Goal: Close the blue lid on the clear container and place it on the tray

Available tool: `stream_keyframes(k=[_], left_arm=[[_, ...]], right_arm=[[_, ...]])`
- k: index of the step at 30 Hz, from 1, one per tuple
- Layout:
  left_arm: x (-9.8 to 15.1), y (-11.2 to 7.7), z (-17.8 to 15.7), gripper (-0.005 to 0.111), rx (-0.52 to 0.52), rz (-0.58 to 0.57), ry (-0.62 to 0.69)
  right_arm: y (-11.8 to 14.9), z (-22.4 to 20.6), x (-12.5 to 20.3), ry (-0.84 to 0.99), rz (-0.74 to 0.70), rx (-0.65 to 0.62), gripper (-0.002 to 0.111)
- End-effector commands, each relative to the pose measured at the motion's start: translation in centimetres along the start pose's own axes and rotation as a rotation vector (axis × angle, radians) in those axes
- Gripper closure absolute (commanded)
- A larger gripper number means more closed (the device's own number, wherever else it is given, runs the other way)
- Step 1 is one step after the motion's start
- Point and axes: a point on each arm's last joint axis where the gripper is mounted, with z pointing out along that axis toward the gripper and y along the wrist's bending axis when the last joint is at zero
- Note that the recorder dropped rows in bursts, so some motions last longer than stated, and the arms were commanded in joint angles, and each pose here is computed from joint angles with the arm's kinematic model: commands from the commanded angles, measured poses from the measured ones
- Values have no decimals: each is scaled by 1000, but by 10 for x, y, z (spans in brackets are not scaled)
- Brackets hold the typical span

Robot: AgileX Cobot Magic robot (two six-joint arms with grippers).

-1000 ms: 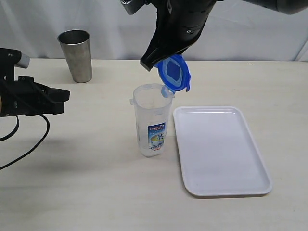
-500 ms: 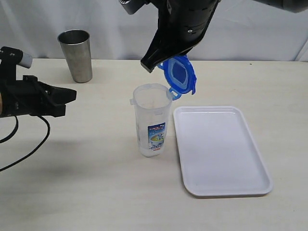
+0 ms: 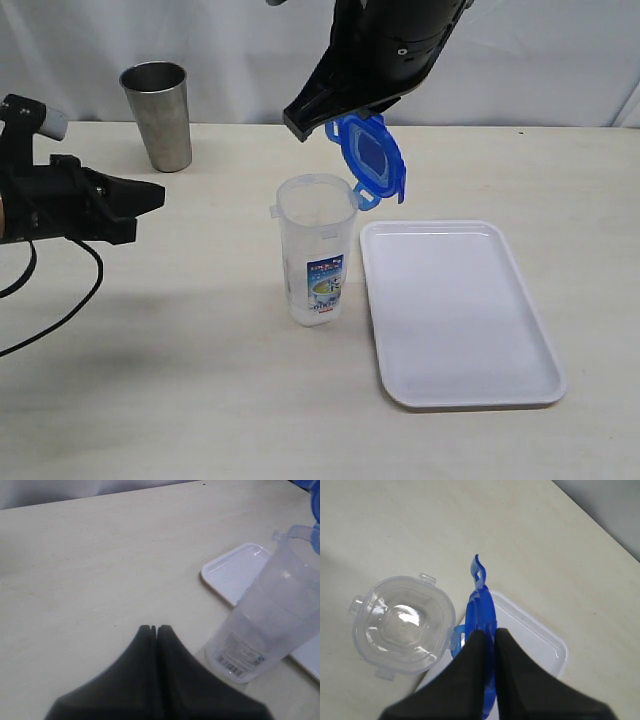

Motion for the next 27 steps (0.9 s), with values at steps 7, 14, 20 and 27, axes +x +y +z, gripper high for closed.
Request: stream_keyframes(k=[7, 14, 20, 27], left_arm=[[-5, -35, -6, 107, 358, 186, -85], [-2, -56, 7, 107, 428, 329, -86], [7, -51, 22, 107, 416, 328, -127], [14, -49, 29, 107, 450, 299, -181]], right_arm=[[-2, -6, -1, -16, 9, 8, 104], [-2, -6, -1, -16, 10, 6, 104], [-2, -6, -1, -19, 19, 6, 104], [2, -6, -3, -45, 40, -47, 104]])
